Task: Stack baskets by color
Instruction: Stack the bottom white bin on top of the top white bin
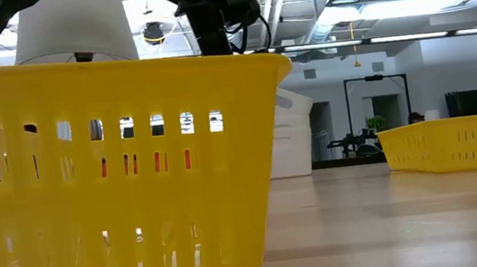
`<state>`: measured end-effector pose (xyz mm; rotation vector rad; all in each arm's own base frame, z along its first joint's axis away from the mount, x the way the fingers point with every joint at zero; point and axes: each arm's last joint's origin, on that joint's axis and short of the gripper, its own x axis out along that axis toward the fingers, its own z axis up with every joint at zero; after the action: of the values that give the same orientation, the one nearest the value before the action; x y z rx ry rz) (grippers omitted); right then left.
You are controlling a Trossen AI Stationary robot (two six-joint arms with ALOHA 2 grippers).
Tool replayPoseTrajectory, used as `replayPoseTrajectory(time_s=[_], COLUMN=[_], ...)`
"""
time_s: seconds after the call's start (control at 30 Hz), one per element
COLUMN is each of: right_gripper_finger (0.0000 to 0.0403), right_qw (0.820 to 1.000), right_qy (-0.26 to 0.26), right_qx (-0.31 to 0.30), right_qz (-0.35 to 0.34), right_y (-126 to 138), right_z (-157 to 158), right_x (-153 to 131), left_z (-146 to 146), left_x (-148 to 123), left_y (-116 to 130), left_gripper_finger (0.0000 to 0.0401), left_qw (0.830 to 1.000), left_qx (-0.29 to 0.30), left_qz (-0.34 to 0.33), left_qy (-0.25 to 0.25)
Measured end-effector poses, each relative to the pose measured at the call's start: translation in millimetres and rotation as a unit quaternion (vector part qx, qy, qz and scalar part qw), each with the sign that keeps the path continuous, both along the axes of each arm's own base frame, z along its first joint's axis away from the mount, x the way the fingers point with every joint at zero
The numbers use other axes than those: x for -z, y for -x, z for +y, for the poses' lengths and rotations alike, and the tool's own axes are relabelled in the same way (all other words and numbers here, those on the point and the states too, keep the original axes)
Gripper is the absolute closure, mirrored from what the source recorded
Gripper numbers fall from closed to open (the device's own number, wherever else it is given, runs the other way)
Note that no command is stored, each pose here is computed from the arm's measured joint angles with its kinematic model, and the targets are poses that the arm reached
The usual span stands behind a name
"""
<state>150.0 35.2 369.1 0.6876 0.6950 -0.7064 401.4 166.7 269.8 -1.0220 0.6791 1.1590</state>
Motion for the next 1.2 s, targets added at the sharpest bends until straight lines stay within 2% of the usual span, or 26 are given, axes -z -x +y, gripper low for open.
replayPoseTrajectory(time_s=[0.13,0.23,0.33,0.47,0.53,1.2], right_gripper_finger=[0.0272,0.0272,0.0272,0.0272,0.0272,0.0272], right_qw=[1.0,1.0,1.0,1.0,1.0,1.0], right_qy=[0.0,0.0,0.0,0.0,-0.001,-0.001], right_qx=[0.0,0.0,0.0,0.0,0.001,0.002], right_qz=[0.0,0.0,0.0,0.0,-0.001,-0.003], right_y=[0.0,0.0,0.1,0.1,0.1,-0.2], right_z=[0.0,0.0,0.0,-0.1,0.0,0.0], right_x=[0.0,0.0,0.0,0.0,-0.1,-0.2], left_z=[0.1,1.4,2.8,4.5,5.0,5.7], left_x=[0.4,4.2,5.4,4.9,4.4,5.3], left_y=[0.5,1.2,1.4,0.5,-0.7,-0.3], left_gripper_finger=[0.0247,0.0263,0.0301,0.0374,0.0393,0.0394], left_qw=[1.0,1.0,1.0,1.0,1.0,1.0], left_qx=[0.009,-0.005,-0.003,0.002,0.006,0.03], left_qz=[0.003,0.003,0.001,-0.004,-0.015,0.008], left_qy=[0.006,0.014,0.022,0.018,0.024,0.001])
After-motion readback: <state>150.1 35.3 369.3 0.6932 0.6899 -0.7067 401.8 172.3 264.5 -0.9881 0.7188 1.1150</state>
